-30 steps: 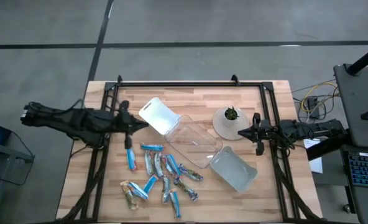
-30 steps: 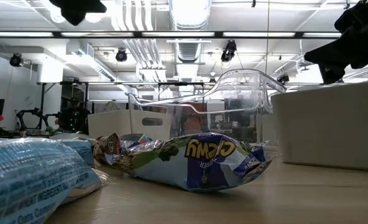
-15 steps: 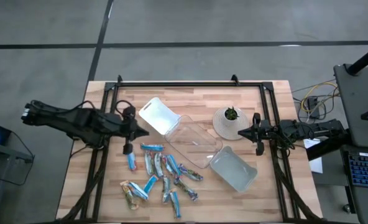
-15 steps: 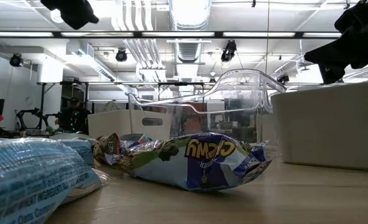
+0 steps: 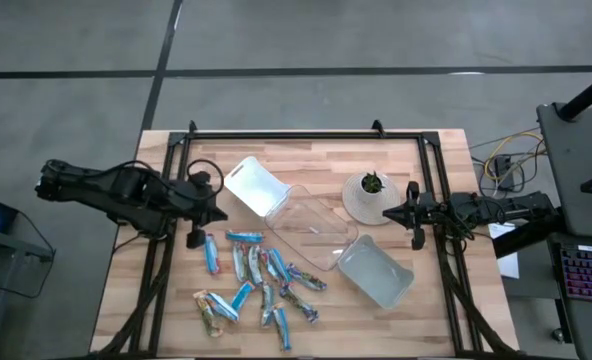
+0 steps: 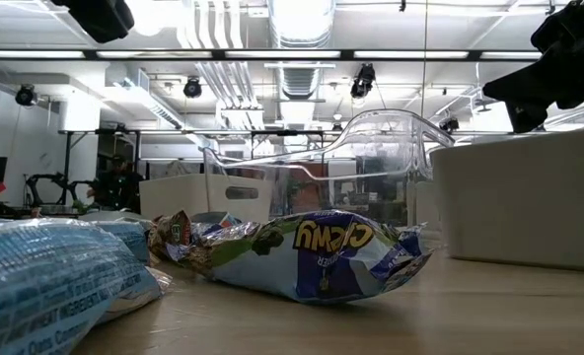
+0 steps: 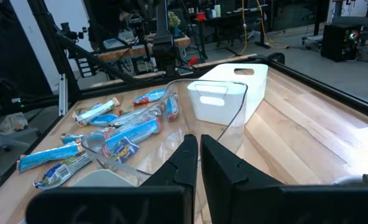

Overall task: Pick and place Granola Bars by type
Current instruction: Put the red granola bar into the white bin

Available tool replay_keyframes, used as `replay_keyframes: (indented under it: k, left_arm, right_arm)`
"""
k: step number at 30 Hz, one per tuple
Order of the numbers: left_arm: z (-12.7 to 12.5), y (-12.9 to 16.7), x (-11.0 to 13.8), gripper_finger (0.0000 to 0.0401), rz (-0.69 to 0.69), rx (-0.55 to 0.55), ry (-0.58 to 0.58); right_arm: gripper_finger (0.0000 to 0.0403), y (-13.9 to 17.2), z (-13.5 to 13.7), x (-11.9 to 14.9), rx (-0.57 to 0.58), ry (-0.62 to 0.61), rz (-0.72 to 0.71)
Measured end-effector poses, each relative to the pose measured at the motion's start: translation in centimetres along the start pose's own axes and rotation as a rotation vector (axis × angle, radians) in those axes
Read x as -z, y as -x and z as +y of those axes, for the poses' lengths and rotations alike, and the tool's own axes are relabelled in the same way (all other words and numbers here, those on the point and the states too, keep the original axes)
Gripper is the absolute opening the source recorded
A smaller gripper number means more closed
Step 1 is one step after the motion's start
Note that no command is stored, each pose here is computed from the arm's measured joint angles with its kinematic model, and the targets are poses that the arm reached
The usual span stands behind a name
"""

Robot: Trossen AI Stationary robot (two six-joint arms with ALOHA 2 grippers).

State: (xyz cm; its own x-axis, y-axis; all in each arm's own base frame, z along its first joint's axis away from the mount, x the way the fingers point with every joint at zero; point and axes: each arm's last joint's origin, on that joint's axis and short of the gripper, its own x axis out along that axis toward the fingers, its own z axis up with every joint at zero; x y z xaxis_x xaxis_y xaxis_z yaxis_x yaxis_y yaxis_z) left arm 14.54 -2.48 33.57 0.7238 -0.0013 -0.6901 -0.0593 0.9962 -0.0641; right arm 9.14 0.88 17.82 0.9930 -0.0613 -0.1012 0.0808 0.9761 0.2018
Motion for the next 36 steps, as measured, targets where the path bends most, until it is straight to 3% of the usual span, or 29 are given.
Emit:
replay_keyframes:
  k: [7,13,19,27,36]
  left_arm:
    - [-0.2,-0.6,0.2,0.0000,0.070,0.040,0.064]
    - [-0.3,-1.2,0.5,0.0000,0.144,0.017,0.216]
    - [-0.3,-1.8,0.9,0.0000,0.232,-0.017,0.514]
    - [-0.9,-2.6,0.9,0.0000,0.356,0.027,0.917]
    - [-1.2,-3.8,0.8,0.0000,0.429,-0.016,1.096]
  right_arm:
    - [0.0013,0.0,0.0,0.0,0.000,0.000,-0.001]
    - [0.0013,0.0,0.0,0.0,0.000,0.000,-0.001]
    - [0.0013,0.0,0.0,0.0,0.000,0.000,0.000]
    - [0.0013,0.0,0.0,0.0,0.000,0.000,0.000]
    - [0.0013,0.0,0.0,0.0,0.000,0.000,0.000]
